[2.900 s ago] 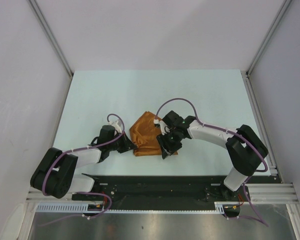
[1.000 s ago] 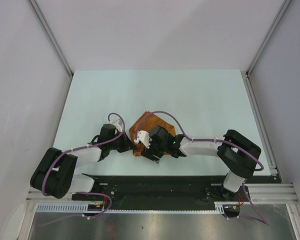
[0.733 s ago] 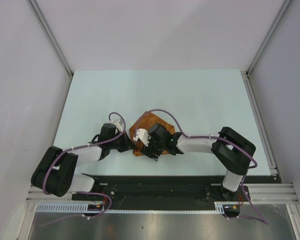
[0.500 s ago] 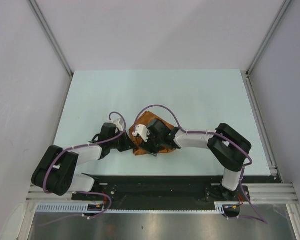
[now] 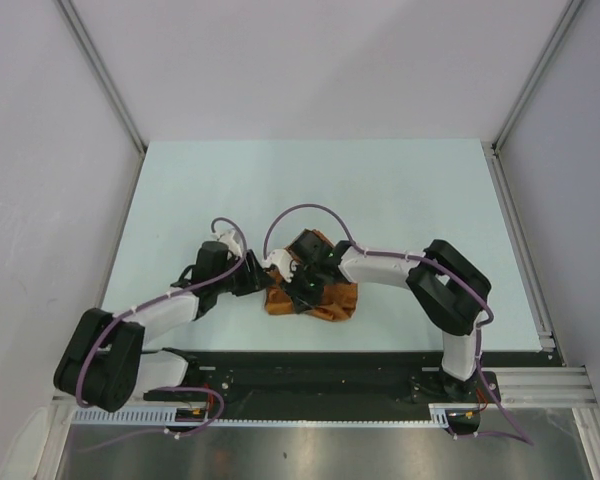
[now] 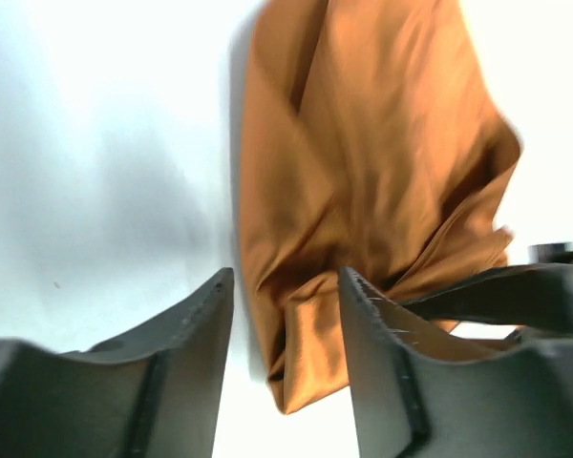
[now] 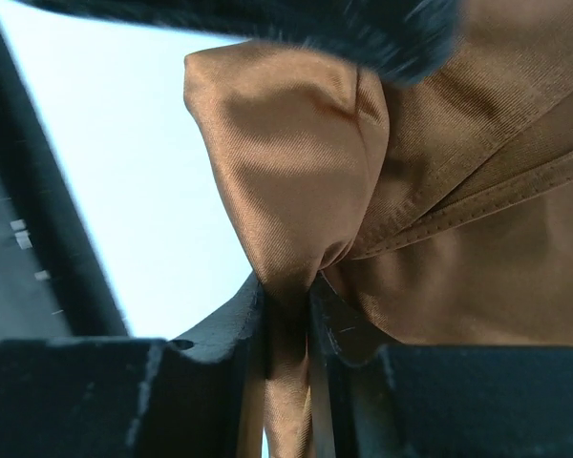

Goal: Fold the napkin, place the utensils inside, and roll it up
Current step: Roll the napkin with the utensil

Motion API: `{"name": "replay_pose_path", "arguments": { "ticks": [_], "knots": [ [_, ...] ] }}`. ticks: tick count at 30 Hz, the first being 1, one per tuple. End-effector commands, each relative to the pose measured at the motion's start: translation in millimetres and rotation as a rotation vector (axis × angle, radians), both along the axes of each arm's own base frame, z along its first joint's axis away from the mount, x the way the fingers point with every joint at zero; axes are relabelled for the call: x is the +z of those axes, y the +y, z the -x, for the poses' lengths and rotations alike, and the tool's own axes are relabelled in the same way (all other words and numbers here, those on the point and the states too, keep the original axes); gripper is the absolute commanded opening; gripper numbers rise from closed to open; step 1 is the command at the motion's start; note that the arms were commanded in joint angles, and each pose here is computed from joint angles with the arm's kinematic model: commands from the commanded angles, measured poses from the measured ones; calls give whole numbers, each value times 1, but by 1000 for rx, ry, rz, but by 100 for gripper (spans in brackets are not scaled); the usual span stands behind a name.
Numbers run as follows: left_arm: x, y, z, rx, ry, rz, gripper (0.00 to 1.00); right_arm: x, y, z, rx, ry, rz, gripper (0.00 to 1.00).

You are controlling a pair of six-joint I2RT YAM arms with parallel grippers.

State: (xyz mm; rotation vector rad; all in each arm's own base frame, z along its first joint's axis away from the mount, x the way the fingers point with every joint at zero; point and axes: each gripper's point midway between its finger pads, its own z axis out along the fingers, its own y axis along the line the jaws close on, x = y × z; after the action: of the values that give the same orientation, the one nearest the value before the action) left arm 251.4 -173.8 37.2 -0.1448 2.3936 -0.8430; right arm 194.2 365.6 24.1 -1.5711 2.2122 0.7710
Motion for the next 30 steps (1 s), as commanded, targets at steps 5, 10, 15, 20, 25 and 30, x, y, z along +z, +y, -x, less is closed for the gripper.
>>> {"name": "replay_pose_path", "arguments": {
  "ticks": [5, 10, 15, 20, 25, 30],
  "knots": [
    [28, 16, 3, 32, -211, -6, 61, 7, -10, 40, -85, 453, 73, 11],
    [26, 10, 20, -30, -243, 36, 61, 9, -6, 31, -125, 599, 30, 9],
    [26, -2, 32, -76, -261, 103, 66, 9, -7, 26, -148, 735, -2, 10],
    [26, -4, 30, -64, -277, 115, 67, -3, -12, 27, -156, 811, 26, 10],
    [19, -7, 24, -41, -252, 131, 63, -9, -14, 25, -159, 852, 27, 9],
    [7, -8, 19, -21, -193, 116, 58, -13, -14, 22, -167, 867, 25, 9]
  ]
}}
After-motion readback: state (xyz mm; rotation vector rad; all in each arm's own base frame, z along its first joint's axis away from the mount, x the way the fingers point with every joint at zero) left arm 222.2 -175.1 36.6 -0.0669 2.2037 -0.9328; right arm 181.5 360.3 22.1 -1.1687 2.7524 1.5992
